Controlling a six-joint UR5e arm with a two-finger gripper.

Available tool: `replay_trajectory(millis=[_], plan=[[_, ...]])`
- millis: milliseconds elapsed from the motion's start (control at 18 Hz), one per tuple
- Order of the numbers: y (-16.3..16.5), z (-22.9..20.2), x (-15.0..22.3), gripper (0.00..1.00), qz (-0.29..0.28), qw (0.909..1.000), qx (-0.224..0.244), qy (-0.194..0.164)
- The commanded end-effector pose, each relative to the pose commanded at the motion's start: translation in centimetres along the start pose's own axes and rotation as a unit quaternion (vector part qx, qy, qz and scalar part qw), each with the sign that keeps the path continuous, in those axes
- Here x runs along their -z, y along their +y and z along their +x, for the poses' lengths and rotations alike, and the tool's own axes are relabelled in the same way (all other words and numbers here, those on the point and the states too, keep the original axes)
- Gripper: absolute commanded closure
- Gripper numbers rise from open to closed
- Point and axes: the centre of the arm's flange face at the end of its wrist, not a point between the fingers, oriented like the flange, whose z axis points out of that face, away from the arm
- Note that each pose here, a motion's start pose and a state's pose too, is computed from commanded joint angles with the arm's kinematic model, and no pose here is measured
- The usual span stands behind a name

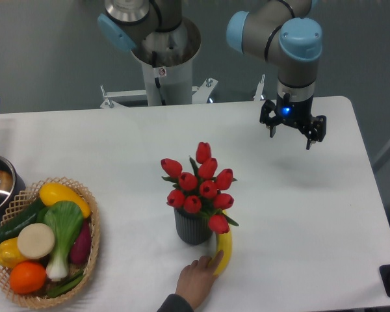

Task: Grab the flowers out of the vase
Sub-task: 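Move the open gripper toward the red tulips in the grey vase, then lower the open gripper around the tulip stems above the vase rim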

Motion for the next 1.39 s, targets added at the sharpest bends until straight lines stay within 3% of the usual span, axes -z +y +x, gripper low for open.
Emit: replay_trajectory(millis=[389, 556, 667, 778, 1056, 1222, 1333, 1389], plan=[[-2.1, 2.0, 1.1, 0.00, 0.019, 0.9997, -0.017, -0.002], [-3.9, 2.9, 1.3, 0.00, 0.045, 0.9984, 0.035, 0.006], [-5.1, 3.7, 1.3, 0.00, 0.097, 0.9941, 0.044, 0.024], [-6.5, 4.2, 1.5, 0.00, 0.154, 0.9860, 0.046, 0.046], [-10.7, 6.6, 1.6, 0.00, 0.231, 0.9678, 0.034, 0.093], [-13.1, 7.5, 1.3, 0.00, 0.283, 0.9473, 0.054, 0.139], [-15.1, 7.9, 1.8, 0.00, 0.313, 0.9358, 0.044, 0.156], [-17.2, 8.3, 1.4, 0.00, 0.336, 0.9242, 0.031, 0.178]])
